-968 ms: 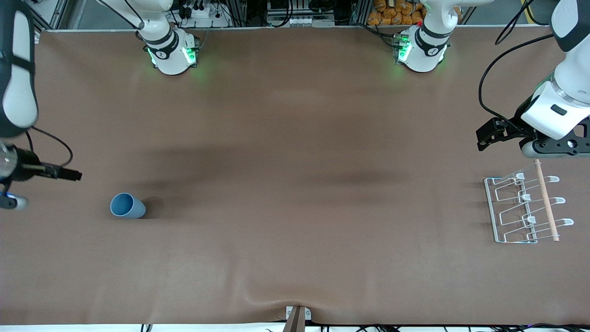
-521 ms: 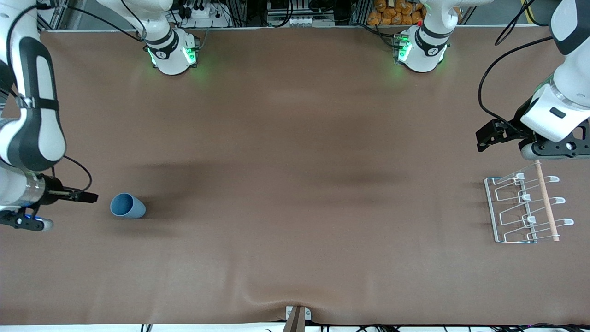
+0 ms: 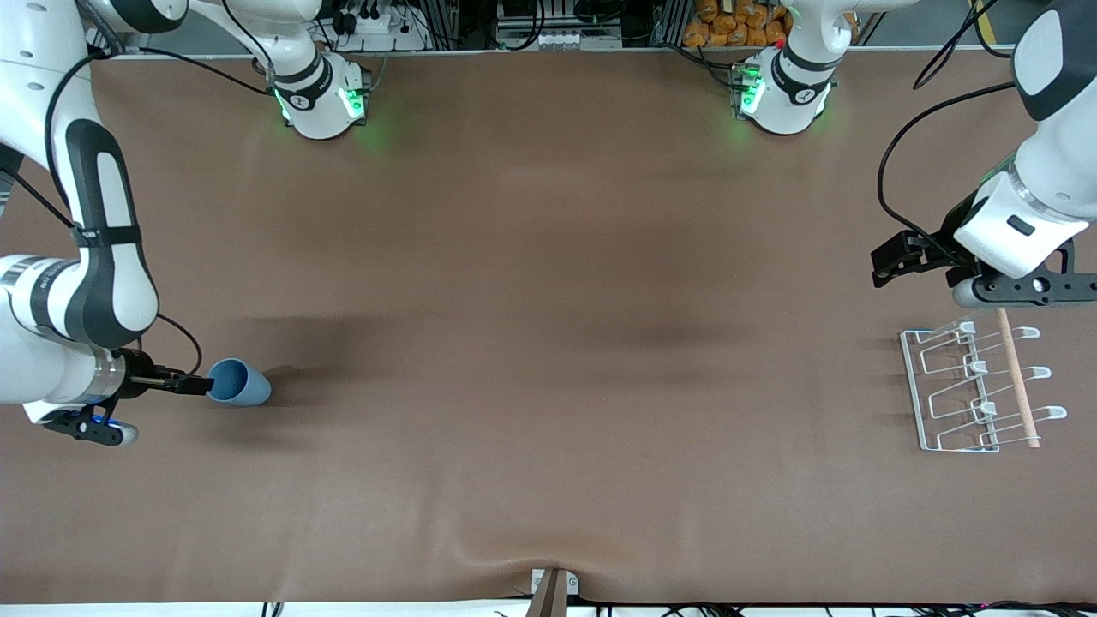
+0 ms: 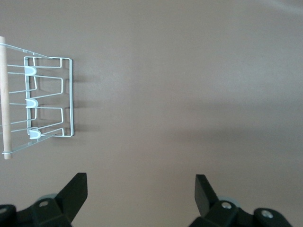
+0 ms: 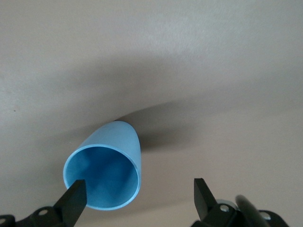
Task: Transfer cup to left arm and place on rack
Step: 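Move the right gripper down to the blue cup and close on it, then lift the cup with the right gripper while the left gripper approaches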
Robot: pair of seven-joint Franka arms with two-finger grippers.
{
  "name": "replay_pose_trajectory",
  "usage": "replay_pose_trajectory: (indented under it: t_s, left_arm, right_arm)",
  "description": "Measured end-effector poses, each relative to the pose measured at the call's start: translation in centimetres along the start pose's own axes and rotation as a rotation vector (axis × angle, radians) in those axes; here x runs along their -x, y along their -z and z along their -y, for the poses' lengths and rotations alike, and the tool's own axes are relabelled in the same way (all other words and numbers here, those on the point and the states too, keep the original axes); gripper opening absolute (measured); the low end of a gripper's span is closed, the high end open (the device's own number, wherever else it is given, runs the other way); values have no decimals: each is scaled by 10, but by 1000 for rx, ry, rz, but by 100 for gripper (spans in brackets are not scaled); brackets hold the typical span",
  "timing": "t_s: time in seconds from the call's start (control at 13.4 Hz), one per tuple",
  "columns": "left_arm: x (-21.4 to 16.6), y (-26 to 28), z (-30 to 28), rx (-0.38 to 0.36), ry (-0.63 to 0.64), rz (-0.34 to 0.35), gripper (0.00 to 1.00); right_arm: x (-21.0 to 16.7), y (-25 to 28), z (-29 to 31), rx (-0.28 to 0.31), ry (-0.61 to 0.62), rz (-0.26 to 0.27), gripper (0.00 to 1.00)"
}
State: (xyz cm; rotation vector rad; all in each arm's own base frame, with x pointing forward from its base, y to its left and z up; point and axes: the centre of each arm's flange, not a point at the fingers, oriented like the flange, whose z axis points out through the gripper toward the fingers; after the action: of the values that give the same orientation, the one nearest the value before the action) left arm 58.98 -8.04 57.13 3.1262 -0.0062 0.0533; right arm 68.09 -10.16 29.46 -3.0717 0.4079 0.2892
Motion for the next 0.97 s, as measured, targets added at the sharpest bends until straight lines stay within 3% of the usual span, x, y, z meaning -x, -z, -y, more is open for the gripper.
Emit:
replay_pose_trajectory:
  t_s: [0.3,0.67,0.74,0.97]
  left_arm:
    - [-3,-8,-1,18,4,16,100]
    - [-8,-13,12,236,119,54,100]
    - [-9,-16,12,253,154,64,100]
    - [-9,-18,0,310,253,97,100]
  right_arm:
    - [0,-22,0,-1,-3,34,100]
    - [-5,-37,1,-5,-4,24,99]
    - [-5,-40,2,-5,-3,28,93]
    - [-5,-42,5,-6,1,31,54]
